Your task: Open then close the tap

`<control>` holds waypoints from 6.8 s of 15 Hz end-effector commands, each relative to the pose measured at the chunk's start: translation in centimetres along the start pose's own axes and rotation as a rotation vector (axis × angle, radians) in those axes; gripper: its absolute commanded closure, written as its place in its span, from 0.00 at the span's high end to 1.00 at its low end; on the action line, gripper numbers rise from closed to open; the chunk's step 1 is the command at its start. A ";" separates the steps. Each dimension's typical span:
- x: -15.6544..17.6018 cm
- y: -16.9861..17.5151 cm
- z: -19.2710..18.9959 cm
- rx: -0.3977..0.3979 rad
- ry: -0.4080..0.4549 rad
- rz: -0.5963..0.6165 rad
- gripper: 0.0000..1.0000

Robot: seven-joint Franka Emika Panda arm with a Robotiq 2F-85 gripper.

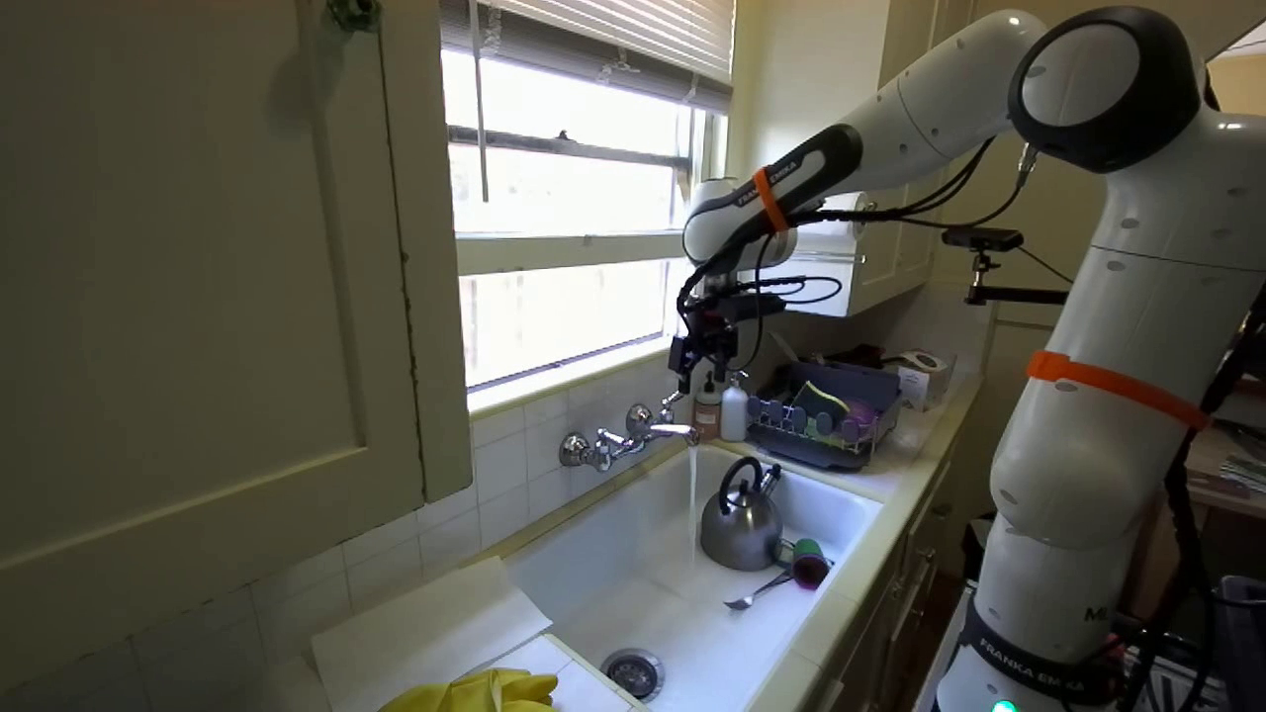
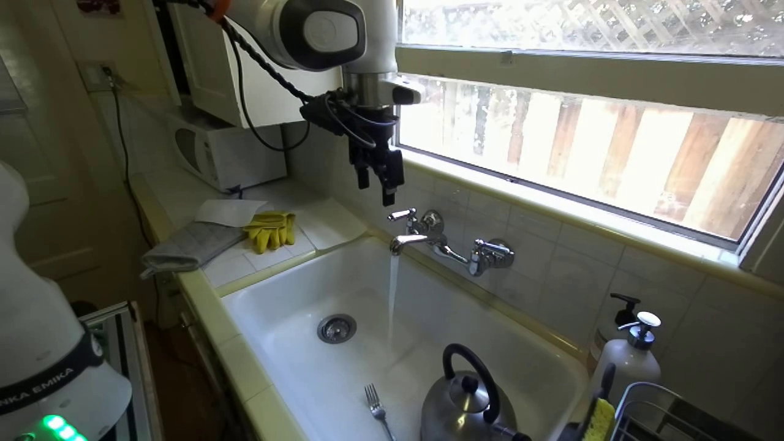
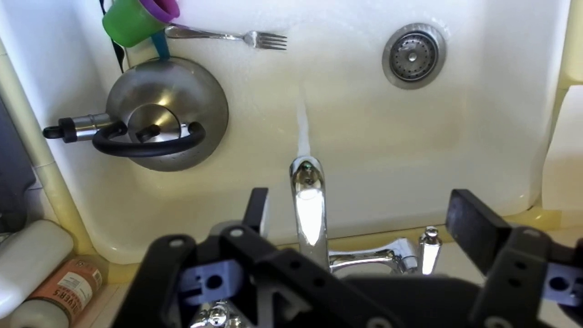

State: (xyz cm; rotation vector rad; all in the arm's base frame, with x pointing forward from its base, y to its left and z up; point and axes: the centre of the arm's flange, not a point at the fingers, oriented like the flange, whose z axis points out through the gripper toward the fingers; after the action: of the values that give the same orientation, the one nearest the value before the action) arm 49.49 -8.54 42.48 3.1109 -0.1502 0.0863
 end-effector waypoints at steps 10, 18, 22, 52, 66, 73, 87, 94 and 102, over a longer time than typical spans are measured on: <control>6.5 -7.5 7.8 0.066 0.069 0.106 1.00; 9.6 -9.5 11.2 0.097 0.074 0.089 1.00; 10.4 -10.0 12.1 0.095 0.060 0.107 1.00; 14.5 -19.2 13.9 0.128 0.170 0.915 1.00; 14.9 -17.7 13.4 0.153 0.264 0.997 1.00; 15.1 -16.6 13.7 0.217 0.314 0.999 1.00; 13.8 -16.4 11.6 0.174 0.234 0.964 1.00; 14.8 -16.3 11.4 0.163 0.216 0.978 1.00; 15.2 -15.8 11.4 0.257 0.231 1.068 1.00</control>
State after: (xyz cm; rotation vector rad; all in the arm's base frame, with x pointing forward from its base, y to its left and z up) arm 65.30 5.15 30.78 2.7645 -1.7685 0.4112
